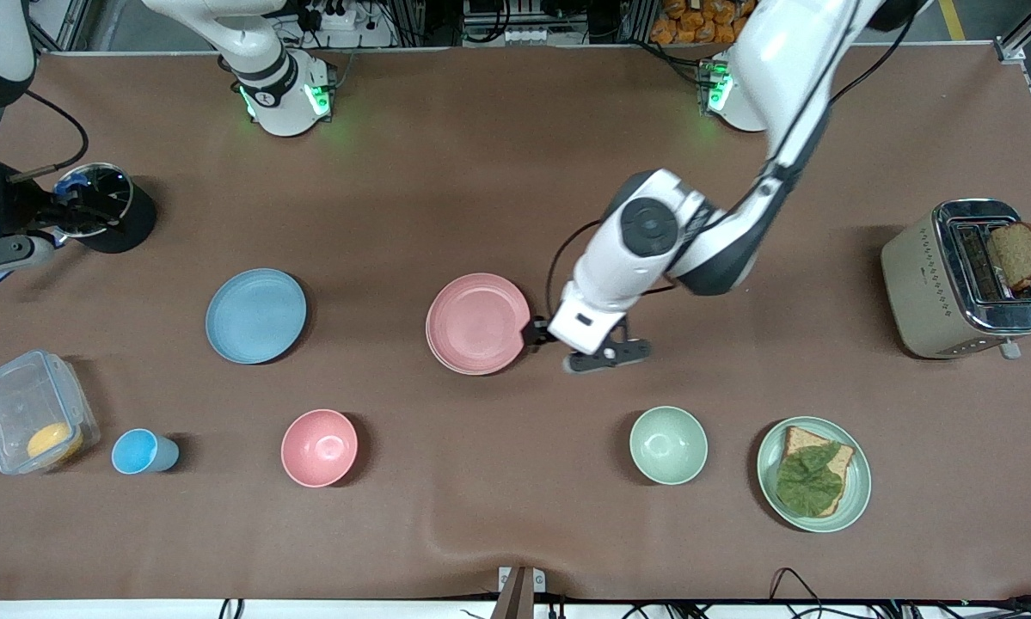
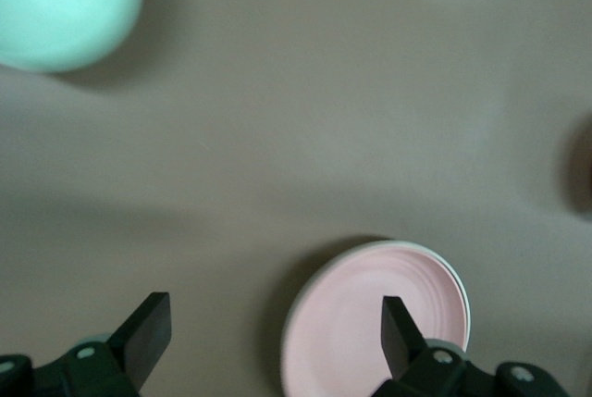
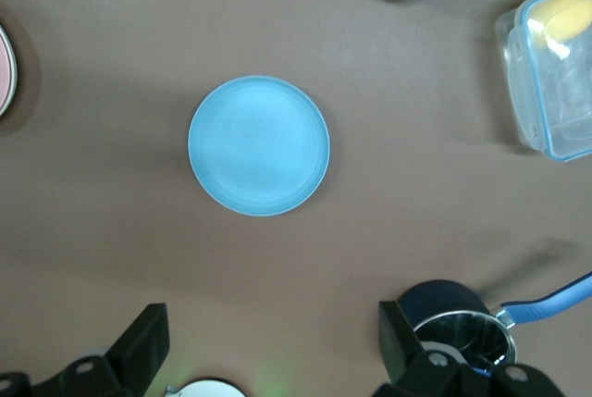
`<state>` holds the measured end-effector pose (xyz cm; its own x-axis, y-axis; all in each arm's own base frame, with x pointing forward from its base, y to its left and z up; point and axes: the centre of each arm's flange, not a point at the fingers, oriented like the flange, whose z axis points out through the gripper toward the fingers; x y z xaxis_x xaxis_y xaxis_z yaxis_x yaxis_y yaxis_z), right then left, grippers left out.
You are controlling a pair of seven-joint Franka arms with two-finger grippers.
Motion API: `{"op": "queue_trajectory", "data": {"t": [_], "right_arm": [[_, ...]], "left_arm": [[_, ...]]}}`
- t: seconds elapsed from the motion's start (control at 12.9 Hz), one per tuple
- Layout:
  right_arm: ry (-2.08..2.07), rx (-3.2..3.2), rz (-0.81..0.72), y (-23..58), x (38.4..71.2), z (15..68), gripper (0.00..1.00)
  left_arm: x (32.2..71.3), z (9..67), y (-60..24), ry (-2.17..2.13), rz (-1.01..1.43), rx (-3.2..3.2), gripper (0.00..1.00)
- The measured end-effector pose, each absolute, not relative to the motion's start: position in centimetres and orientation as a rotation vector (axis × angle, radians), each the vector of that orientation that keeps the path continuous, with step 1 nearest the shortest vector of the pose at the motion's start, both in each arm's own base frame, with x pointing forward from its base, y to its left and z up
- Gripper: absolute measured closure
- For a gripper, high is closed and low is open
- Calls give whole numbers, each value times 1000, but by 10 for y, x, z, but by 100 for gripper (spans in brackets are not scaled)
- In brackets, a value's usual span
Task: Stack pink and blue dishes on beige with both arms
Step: 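Withdraw the left gripper while the right gripper reaches toward the blue plate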
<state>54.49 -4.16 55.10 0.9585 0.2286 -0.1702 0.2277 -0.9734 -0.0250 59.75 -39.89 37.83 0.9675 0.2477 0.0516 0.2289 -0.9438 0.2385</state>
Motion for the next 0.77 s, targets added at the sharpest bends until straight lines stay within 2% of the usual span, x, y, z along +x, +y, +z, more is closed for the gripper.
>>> {"op": "queue_trajectory", "data": {"t": [0.39, 0.54, 0.77], "right_arm": [[-352, -3082, 406, -44, 566, 503, 0], [-316, -3065, 489, -57, 576, 468, 0], [-285, -3054, 551, -70, 592, 415, 0]], "left_arm": [[613, 522, -248, 206, 205, 3028, 0], [610, 555, -194, 171, 206, 3074, 0], [596, 586, -156, 134, 187, 3116, 0]]}}
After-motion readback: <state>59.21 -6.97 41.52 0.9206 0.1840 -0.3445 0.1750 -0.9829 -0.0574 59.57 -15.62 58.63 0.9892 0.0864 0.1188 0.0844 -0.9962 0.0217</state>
